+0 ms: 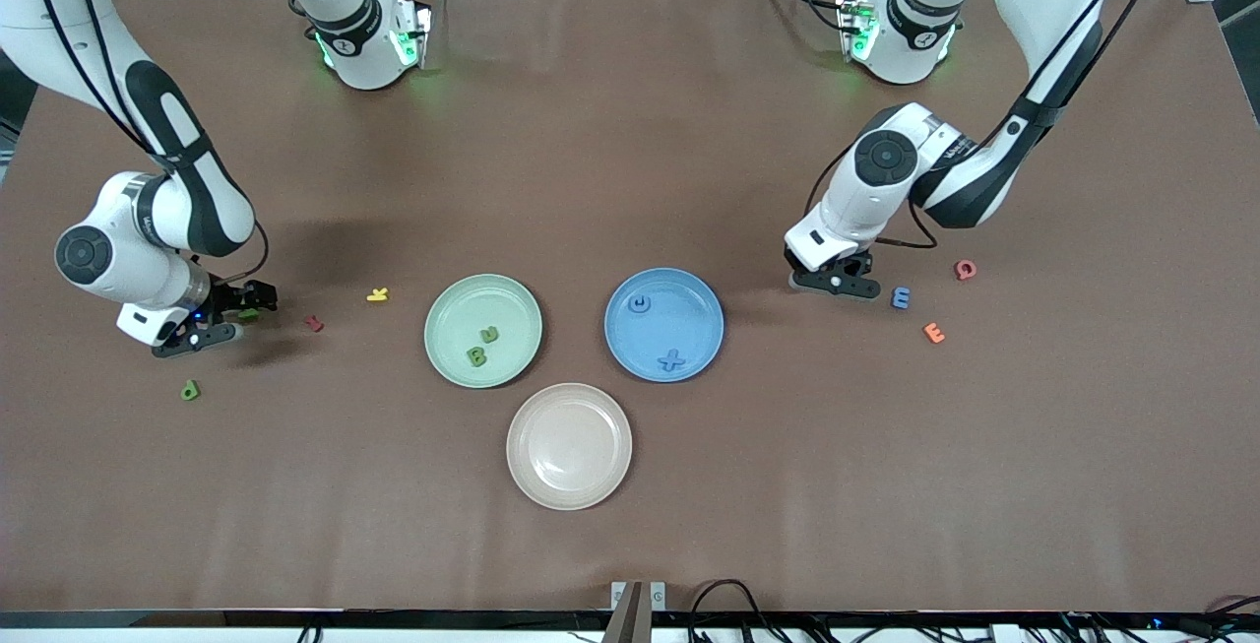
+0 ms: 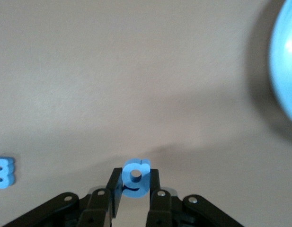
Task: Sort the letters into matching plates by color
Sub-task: 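Release the g with the left gripper while the right gripper grasps the N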
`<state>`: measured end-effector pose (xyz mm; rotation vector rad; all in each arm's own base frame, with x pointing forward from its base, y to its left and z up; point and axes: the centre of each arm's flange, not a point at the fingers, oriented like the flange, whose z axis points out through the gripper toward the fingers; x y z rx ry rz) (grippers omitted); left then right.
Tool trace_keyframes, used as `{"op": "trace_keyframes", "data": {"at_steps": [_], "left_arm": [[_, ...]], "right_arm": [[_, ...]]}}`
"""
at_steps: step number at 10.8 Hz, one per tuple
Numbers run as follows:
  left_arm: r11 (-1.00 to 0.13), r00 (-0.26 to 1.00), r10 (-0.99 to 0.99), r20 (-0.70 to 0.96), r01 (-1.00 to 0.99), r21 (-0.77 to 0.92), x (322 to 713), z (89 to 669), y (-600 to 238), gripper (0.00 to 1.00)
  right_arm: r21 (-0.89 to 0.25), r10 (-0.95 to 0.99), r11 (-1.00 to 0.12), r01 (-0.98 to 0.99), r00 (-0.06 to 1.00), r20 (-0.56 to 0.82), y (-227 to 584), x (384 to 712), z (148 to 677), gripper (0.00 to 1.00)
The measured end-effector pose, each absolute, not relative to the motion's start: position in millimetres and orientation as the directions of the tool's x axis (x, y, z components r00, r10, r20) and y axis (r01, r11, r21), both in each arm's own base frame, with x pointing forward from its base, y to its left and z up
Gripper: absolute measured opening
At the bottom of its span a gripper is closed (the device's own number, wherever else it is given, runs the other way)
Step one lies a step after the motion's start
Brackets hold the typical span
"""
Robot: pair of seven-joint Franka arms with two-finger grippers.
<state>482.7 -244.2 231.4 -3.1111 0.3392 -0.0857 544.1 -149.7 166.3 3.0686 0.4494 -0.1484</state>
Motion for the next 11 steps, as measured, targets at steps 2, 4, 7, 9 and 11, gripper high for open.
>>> {"op": "trace_keyframes", "data": {"at_steps": [2,4,7,9,11], "left_arm": [[-0.984,0.981,-0.174,0.083,-0.177,0.034,489.5,249.0,-272.2,0.27],[-0.985,0.987,-0.121,0.104,-0.132,0.107,495.6,269.4,-313.7,0.27],[-0.977,0.992,-0.056,0.116,-0.079,0.198,504.8,287.0,-369.0,0.27],[-0.968,0.993,-0.031,0.113,-0.058,0.244,516.2,289.6,-388.5,0.27],[-0.958,0.994,-0.007,0.113,-0.039,0.285,531.6,292.7,-400.8,0.27]], "right_arm": [[0.023,0.305,-0.951,0.308,0.948,-0.089,-154.2,534.9,167.2,1.0],[0.026,0.312,-0.949,0.315,0.947,-0.081,-157.1,531.1,166.9,0.98],[0.029,0.333,-0.941,0.336,0.94,-0.072,-154.6,531.8,167.9,0.75],[0.031,0.341,-0.939,0.343,0.938,-0.069,-153.7,531.8,170.7,0.61],[0.033,0.347,-0.936,0.35,0.935,-0.067,-151.5,531.9,173.8,0.45]]}}
